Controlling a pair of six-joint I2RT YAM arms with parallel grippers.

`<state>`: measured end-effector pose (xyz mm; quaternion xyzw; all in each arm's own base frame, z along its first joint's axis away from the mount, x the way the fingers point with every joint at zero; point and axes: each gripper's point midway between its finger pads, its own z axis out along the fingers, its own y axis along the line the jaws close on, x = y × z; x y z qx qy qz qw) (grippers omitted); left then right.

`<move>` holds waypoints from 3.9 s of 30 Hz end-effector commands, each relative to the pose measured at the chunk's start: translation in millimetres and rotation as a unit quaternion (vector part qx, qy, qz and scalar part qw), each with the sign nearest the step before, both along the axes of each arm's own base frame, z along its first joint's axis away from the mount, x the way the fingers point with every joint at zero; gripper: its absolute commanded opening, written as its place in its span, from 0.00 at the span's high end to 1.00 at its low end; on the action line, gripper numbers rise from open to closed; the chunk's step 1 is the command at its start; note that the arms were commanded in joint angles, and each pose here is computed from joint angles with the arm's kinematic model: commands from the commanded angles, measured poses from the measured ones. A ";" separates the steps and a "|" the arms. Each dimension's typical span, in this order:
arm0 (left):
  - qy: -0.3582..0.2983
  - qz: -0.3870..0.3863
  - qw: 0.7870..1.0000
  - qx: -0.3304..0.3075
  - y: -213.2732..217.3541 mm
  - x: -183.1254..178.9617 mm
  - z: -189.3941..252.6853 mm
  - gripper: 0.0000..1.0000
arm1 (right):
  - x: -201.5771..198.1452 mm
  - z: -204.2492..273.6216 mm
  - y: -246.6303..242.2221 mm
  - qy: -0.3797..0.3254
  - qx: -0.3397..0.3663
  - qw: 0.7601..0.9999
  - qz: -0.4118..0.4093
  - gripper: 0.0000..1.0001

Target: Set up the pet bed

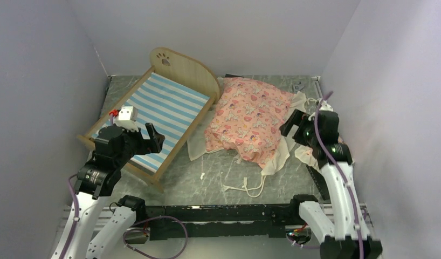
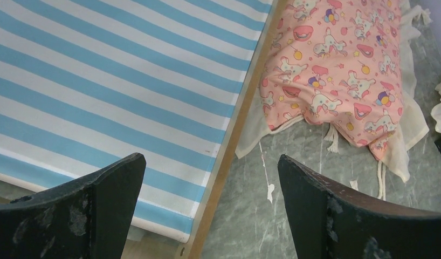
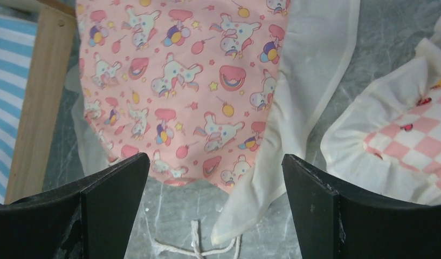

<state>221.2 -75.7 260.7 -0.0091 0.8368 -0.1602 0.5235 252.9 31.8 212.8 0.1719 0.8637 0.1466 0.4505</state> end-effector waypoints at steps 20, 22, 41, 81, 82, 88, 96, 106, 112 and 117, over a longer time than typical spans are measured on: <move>0.011 -0.048 0.998 -0.043 -23.4 -16.8 -3.5 0.00 | 286.0 -64.8 -6.0 0.019 -0.048 0.997 -0.062 0.00; 0.015 -0.048 0.998 -0.042 -24.1 -15.2 -4.7 0.00 | 305.6 -76.8 -11.3 0.032 -0.057 0.994 -0.082 0.00; 0.027 -0.060 0.997 -0.041 -28.9 -13.2 -11.3 0.00 | 289.9 -176.7 8.4 0.157 -0.083 0.980 -0.087 0.54; -0.050 -0.157 0.964 -0.210 -152.7 132.3 86.8 0.00 | 64.6 112.6 135.9 -0.185 0.083 0.977 0.057 1.00; -0.054 -0.162 0.963 -0.207 -157.6 138.3 87.3 0.00 | 62.7 115.2 137.7 -0.189 0.088 0.976 0.061 1.00; -0.087 -0.170 0.960 -0.203 -174.9 176.0 91.8 0.01 | 51.4 129.1 147.4 -0.204 0.105 0.969 0.092 1.00; -0.106 -0.156 0.954 -0.232 -189.6 216.0 96.5 0.00 | 40.6 132.5 150.8 -0.208 0.109 0.965 0.114 1.00; -0.078 -0.208 0.940 -0.258 -225.0 211.4 84.3 0.33 | 37.8 134.1 151.3 -0.212 0.112 0.964 0.118 1.00; -0.134 -0.193 0.947 -0.218 -201.9 188.6 125.9 1.00 | 33.4 150.4 146.3 -0.228 0.102 0.961 0.121 1.00; -0.188 -0.170 0.954 -0.161 -168.2 158.3 184.3 1.00 | 26.7 171.3 154.5 -0.247 0.099 0.951 0.159 1.00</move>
